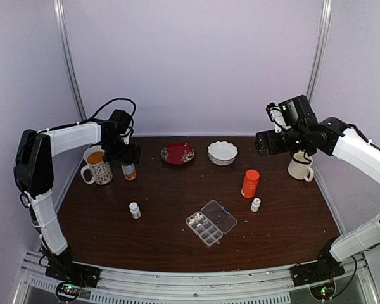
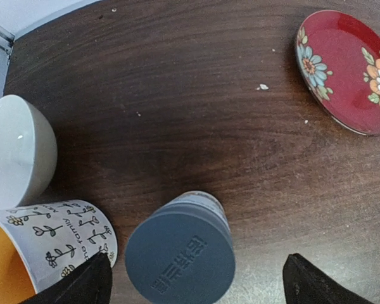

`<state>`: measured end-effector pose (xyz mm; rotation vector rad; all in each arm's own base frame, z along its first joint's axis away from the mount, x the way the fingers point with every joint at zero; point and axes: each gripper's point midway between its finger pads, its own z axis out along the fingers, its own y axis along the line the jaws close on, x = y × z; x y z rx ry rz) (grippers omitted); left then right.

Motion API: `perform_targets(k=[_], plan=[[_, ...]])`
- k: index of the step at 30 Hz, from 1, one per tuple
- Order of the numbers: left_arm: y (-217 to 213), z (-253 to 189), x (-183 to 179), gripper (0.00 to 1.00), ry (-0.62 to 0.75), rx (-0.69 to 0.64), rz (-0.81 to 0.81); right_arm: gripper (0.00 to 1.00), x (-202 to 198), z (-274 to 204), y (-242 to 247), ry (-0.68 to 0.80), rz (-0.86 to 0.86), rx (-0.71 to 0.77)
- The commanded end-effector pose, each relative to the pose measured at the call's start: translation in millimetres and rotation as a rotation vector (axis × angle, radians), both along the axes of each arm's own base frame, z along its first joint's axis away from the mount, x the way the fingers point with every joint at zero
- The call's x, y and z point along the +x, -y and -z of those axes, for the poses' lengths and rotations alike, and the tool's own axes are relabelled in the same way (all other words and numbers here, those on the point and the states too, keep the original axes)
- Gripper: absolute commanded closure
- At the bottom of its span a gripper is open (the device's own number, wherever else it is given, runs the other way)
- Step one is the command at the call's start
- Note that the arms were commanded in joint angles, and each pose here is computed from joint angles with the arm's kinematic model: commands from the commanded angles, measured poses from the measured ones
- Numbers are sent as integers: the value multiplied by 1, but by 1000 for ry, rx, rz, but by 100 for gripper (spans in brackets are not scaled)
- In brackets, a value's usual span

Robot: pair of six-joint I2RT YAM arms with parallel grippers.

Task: Sort the pills into containers
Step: Pick up the pill bottle from the center of the board.

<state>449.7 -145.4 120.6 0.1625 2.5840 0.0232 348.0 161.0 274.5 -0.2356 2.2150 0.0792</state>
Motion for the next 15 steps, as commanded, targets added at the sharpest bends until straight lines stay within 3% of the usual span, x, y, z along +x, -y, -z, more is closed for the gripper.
perform_targets(k=[1, 6, 12, 15], plan=[[-7, 3, 8, 4, -4, 1, -38, 0, 3, -10, -6, 21, -23, 36], [-15, 16, 8, 8, -31, -5, -62, 0, 3, -10, -10, 14, -43, 34], [-11, 23, 7, 31, -51, -20, -39, 2, 4, -11, -16, -3, -71, 36], [-8, 27, 5, 38, -64, -33, -23, 2, 2, -12, -19, -11, -88, 46]])
